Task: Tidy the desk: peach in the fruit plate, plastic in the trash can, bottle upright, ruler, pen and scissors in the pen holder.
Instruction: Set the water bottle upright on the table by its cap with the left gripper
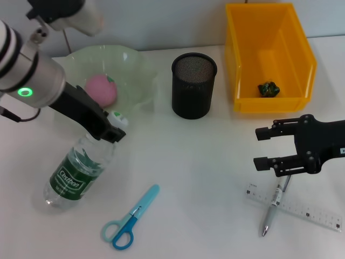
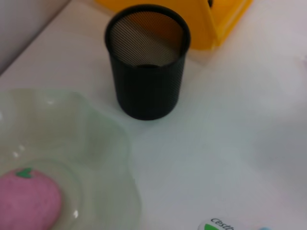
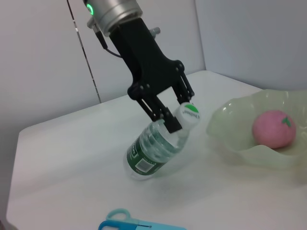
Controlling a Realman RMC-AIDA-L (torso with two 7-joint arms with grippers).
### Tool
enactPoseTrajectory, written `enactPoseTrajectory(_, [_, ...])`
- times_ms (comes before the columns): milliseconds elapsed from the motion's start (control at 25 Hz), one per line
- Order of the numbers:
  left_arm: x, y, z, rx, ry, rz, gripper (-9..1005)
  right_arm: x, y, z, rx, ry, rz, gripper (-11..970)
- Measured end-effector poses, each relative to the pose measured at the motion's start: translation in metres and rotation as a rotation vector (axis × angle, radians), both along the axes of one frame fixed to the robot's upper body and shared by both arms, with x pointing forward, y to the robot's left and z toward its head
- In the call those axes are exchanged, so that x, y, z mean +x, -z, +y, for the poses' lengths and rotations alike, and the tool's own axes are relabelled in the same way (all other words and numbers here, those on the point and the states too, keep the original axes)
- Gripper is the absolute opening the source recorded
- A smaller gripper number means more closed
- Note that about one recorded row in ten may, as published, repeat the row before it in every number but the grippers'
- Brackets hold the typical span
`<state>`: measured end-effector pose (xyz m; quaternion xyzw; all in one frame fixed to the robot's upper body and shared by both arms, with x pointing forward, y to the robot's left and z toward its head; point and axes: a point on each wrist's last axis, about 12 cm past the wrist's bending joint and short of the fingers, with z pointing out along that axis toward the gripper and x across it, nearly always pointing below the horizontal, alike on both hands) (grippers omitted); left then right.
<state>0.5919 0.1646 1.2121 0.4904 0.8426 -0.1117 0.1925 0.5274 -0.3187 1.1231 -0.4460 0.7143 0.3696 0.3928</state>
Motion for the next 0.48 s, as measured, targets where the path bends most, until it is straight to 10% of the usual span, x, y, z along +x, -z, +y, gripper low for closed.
enactPoseTrajectory(480, [-0.006, -0.017, 0.030, -0.051, -0.081, -0.019, 441, 0.006, -0.003, 0.002, -0.012, 0.000, -0.015, 735])
